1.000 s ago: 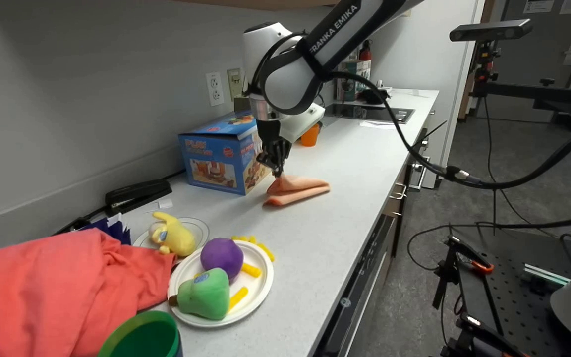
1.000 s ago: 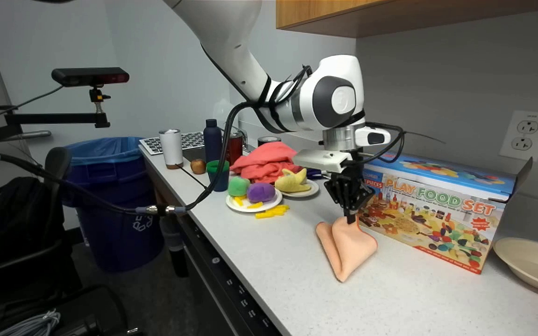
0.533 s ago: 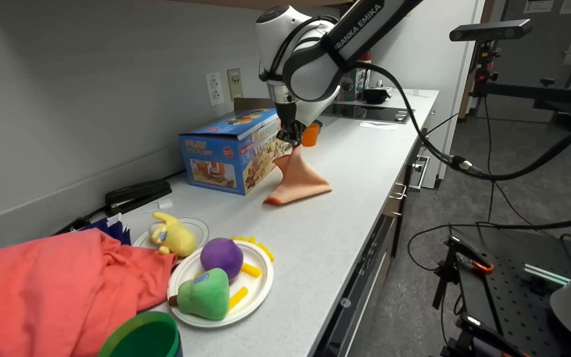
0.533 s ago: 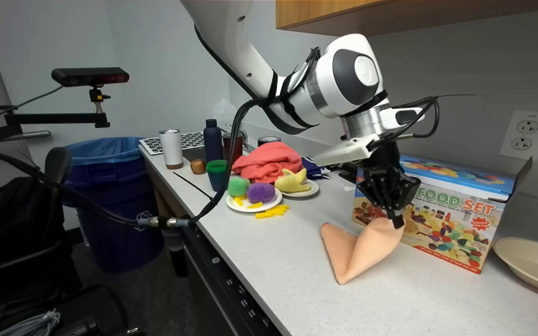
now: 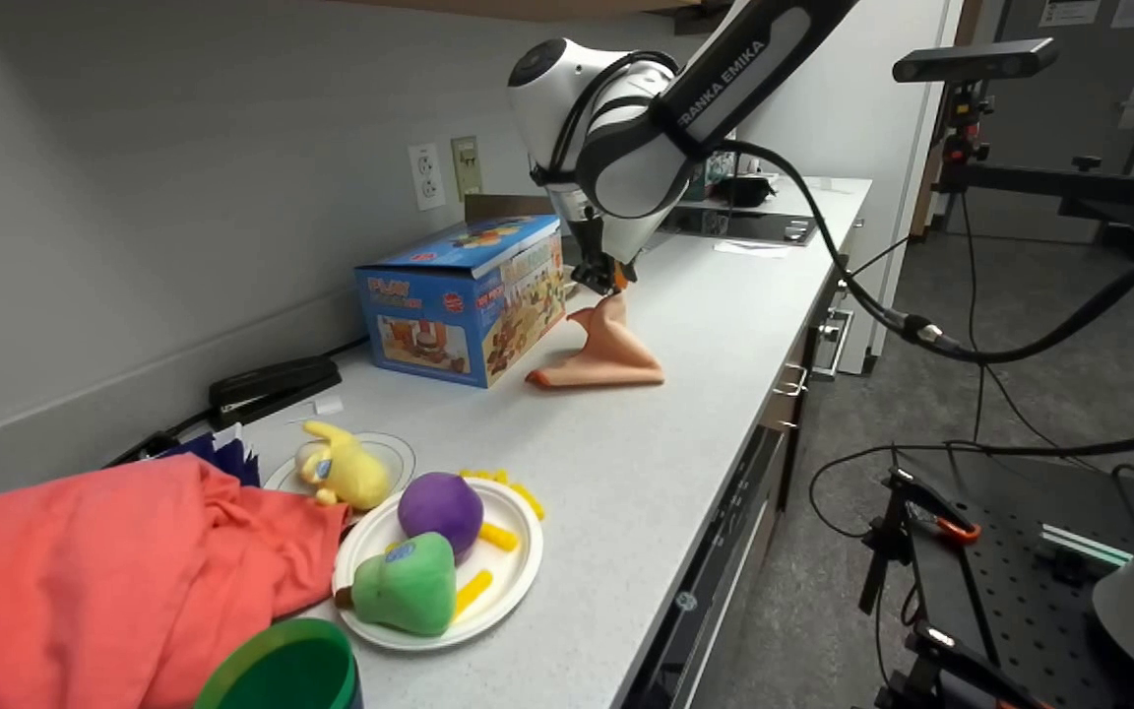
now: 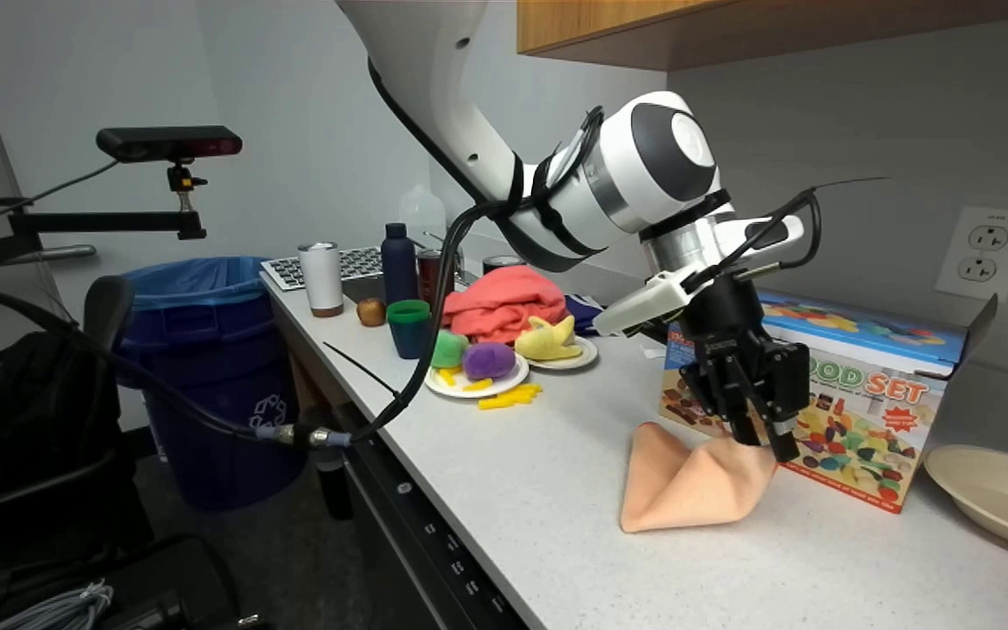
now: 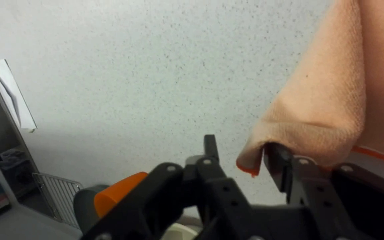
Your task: Unfold the peach towel and lay it flat on the countertop
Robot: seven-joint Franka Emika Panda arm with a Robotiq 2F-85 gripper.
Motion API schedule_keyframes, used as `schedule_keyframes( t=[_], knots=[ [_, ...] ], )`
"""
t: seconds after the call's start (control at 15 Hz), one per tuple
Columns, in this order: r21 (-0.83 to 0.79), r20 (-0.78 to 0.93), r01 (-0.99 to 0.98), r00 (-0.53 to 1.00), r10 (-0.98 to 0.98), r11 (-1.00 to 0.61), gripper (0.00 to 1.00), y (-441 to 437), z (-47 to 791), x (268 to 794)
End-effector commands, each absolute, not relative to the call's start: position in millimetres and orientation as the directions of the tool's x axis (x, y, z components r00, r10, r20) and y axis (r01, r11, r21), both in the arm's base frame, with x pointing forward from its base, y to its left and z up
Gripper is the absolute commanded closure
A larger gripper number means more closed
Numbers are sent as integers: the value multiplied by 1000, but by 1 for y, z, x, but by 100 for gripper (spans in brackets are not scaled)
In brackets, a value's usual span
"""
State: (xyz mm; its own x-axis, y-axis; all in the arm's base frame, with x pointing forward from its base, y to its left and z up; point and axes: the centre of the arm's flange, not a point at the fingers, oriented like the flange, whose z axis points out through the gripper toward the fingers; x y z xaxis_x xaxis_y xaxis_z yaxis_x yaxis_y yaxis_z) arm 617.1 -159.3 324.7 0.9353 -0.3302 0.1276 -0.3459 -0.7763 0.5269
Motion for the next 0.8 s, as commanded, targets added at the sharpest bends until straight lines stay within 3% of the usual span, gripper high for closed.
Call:
schedule_keyframes(
  t=[0.0,0.27,0.53,0.73],
  knots=[
    [584,166,-351,934,-315,-732,27,-147,331,613],
    [650,228,-340,940,-253,-679,0,-133,346,610],
    [687,238,-328,945,-226,-648,0,-130,353,607],
    [622,206,-279,960,-192,-731,0,-120,351,605]
  ],
)
